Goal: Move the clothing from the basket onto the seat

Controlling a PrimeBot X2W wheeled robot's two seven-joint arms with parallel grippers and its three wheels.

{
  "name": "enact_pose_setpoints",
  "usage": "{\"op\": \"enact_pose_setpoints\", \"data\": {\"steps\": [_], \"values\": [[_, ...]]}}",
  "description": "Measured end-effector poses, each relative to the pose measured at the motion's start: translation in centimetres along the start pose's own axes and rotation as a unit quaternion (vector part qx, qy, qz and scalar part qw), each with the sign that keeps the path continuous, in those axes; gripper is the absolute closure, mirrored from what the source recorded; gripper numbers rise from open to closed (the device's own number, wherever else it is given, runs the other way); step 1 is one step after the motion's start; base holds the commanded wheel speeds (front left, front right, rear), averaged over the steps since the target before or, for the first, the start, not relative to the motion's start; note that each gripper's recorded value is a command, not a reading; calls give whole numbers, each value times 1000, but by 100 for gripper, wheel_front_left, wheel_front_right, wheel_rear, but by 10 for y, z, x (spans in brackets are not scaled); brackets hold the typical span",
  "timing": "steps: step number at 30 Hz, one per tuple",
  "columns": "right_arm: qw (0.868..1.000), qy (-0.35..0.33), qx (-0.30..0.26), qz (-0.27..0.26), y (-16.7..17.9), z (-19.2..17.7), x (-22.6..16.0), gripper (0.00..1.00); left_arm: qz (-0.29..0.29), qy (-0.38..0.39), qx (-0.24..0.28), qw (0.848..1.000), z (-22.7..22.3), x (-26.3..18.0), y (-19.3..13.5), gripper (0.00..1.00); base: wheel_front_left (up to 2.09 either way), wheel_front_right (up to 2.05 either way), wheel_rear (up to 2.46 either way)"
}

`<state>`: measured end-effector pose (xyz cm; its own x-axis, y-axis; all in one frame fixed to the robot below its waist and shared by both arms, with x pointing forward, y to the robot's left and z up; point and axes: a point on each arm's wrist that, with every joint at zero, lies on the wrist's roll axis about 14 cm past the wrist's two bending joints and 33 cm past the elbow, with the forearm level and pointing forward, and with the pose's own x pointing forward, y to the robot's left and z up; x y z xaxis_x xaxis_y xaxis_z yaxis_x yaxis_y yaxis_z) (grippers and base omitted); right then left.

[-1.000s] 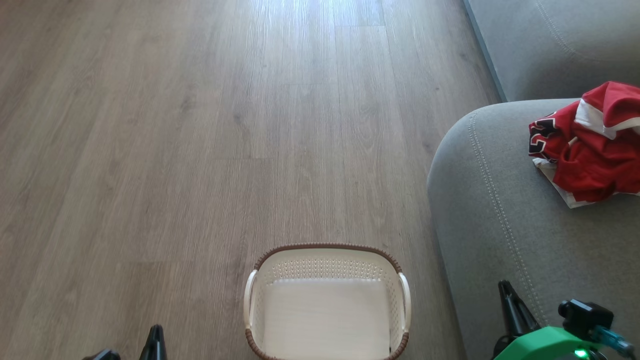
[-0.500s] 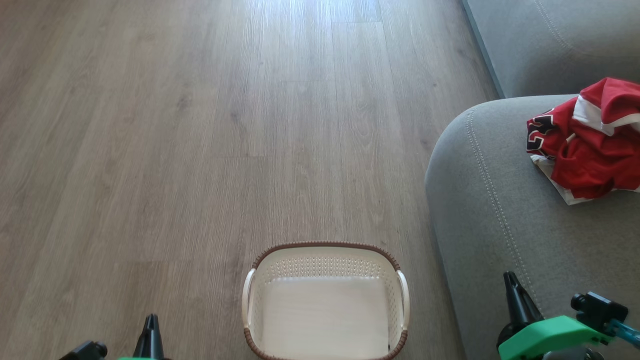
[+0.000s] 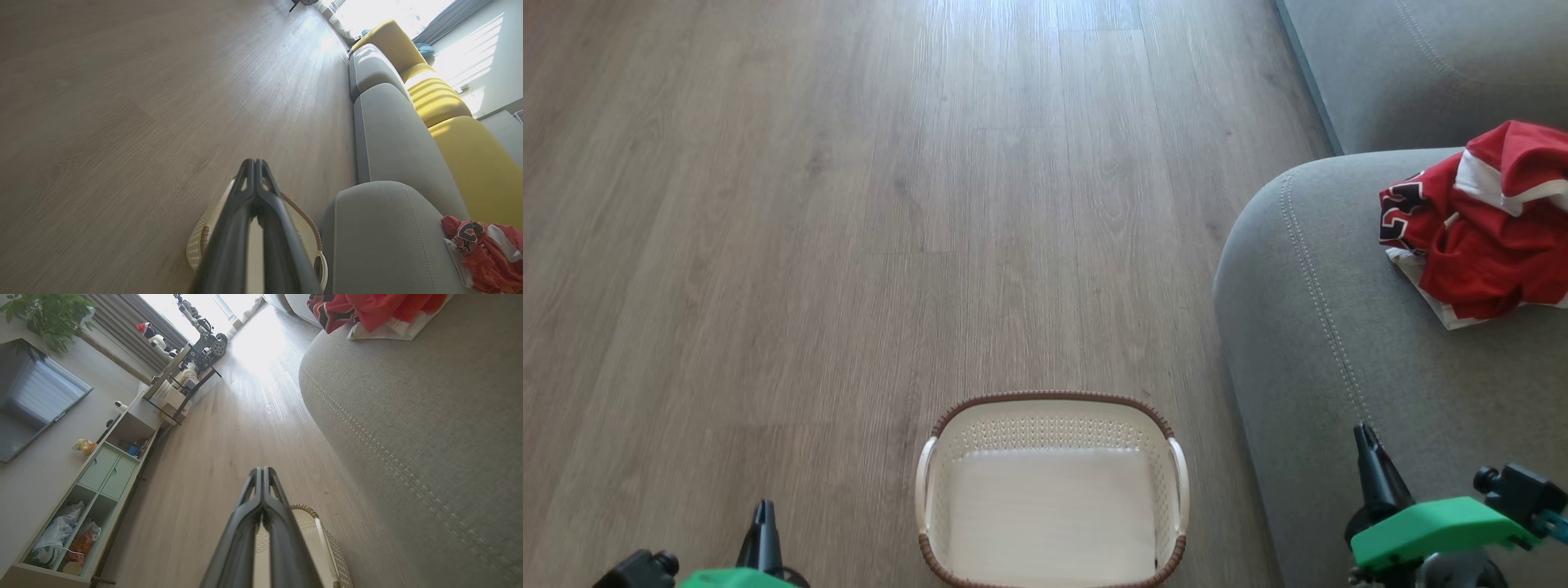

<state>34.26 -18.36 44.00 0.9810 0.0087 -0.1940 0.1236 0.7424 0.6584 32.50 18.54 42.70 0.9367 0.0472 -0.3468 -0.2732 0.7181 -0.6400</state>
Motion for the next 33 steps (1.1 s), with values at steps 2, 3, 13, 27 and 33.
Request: {"op": "enact_pose_setpoints", "data": {"steps": [2, 3, 13, 27, 33], "values": [[1000, -2, 11, 1, 1, 2, 2, 100, -2, -3, -11, 1000, 3, 2, -2, 100, 0, 0, 0], [1000, -3, 18, 1, 1, 3, 2, 100, -5, -1, -16, 1000, 3, 3, -4, 100, 0, 0, 0], [997, -8, 77, -1, 1, 8, 5, 100, -16, 5, -76, 997, 5, 6, -10, 100, 0, 0, 0], [987, -15, 160, 3, 4, 16, 11, 100, -35, 7, -155, 987, 13, 13, -20, 100, 0, 0, 0], [981, -18, 195, 1, 2, 19, 11, 100, -47, 2, -186, 981, 21, 16, -26, 100, 0, 0, 0]]}}
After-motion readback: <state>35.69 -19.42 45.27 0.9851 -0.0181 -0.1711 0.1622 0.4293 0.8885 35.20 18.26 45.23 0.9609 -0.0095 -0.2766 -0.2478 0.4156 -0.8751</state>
